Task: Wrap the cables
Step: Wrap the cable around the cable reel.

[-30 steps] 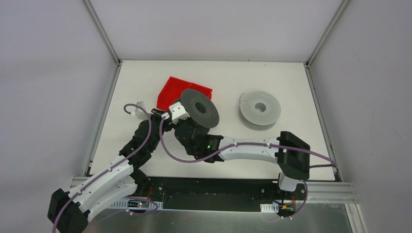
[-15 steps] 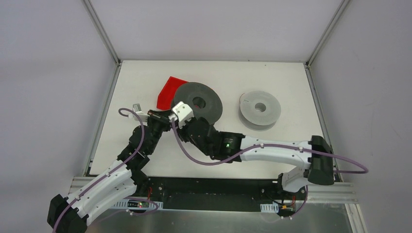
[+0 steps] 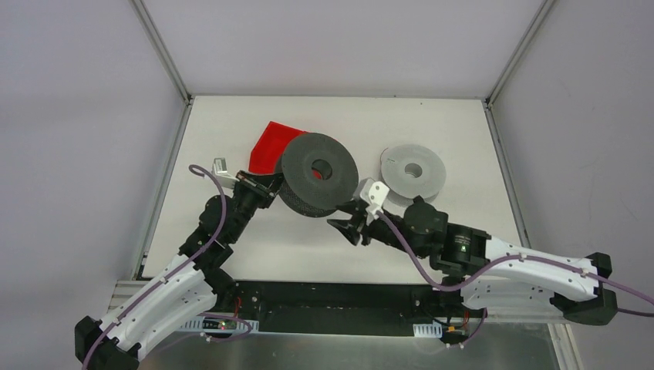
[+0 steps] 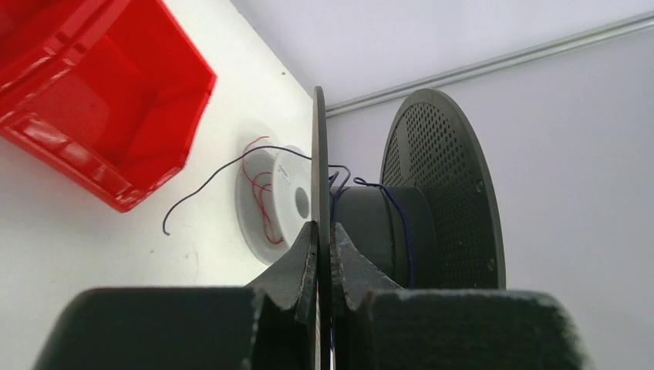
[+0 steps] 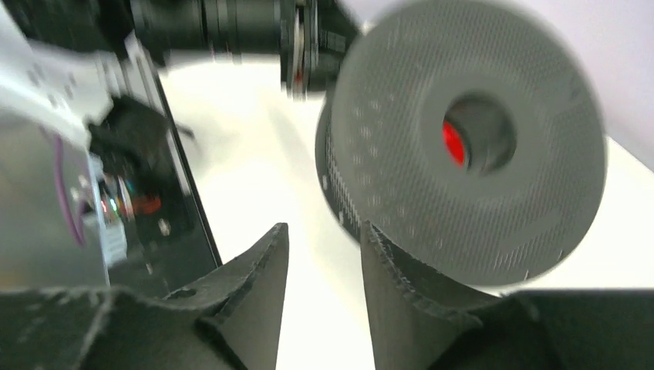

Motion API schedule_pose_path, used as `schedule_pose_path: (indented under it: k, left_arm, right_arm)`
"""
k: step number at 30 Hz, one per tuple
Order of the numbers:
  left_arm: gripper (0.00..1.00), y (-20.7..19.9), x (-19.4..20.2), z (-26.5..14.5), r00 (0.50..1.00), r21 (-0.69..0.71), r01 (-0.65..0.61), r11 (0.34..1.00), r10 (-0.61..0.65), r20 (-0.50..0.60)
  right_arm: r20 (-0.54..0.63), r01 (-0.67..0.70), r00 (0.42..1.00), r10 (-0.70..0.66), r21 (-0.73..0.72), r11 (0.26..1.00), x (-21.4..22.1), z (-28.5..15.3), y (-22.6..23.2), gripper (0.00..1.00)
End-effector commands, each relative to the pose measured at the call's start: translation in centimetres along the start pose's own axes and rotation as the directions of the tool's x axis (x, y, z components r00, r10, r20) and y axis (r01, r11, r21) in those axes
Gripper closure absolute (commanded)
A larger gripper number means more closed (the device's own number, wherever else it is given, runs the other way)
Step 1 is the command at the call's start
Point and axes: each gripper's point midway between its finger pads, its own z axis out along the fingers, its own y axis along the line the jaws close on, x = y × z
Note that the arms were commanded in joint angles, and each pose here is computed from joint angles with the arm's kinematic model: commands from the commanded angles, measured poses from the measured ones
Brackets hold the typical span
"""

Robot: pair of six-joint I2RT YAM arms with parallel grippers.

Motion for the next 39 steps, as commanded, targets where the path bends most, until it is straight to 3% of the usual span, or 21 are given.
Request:
schedule_pose_path:
  k: [1,4,7,10,13,19,24,28,39]
  left_arm:
    - [1.00,-7.9,-2.5,-1.1,0.999,0.197,0.037,0.980,-0.040,0.012]
    - [1.00,-9.3,-3.0,-1.5,1.000,0.197,0.012,0.980,-0.013,0.003]
    - [1.00,-10.5,-3.4,-1.9,1.000,0.202,0.012,0.979,-0.012,-0.004]
    - [1.00,-11.8,-3.6,-2.4,1.000,0.197,0.004,0.980,0.002,-0.030]
    - [1.00,-12.7,-3.5,-2.7,0.998,0.192,0.011,0.981,0.001,-0.062]
    - [1.00,-13.9,-3.5,-3.1,0.995,0.202,0.043,0.978,-0.025,-0.092]
    - [1.00,-14.6,-3.4,-3.4,0.992,0.212,0.064,0.975,-0.040,-0.118]
    - [1.00,-14.9,-3.1,-3.7,0.988,0.220,0.088,0.971,-0.057,-0.143]
    - [1.00,-16.7,-2.4,-4.6,0.974,0.262,0.126,0.957,-0.068,-0.218]
  right_arm:
    - [-0.088,0.199,0.974,-0.209,-0.113,0.974,6.8,-2.8,0.2,0.59]
    - [-0.016,0.428,0.900,-0.436,-0.158,0.890,9.8,-3.4,-0.1,0.57]
    - [0.030,0.553,0.833,-0.552,-0.026,0.833,10.6,-2.9,-2.3,0.55]
    - [-0.044,0.567,0.824,-0.565,0.069,0.821,12.0,-2.1,-4.9,0.55]
    - [-0.067,0.590,0.807,-0.587,0.065,0.804,13.9,-1.1,-6.7,0.56]
    - [-0.051,0.766,0.638,-0.768,0.142,0.627,12.9,0.6,-8.5,0.55]
    - [0.020,0.842,0.517,-0.856,0.168,0.513,10.4,2.0,-7.6,0.55]
    - [0.012,0.893,0.423,-0.906,0.163,0.419,9.6,2.7,-7.4,0.55]
    - [-0.063,0.957,0.287,-0.956,0.046,0.285,10.6,4.6,-8.1,0.54]
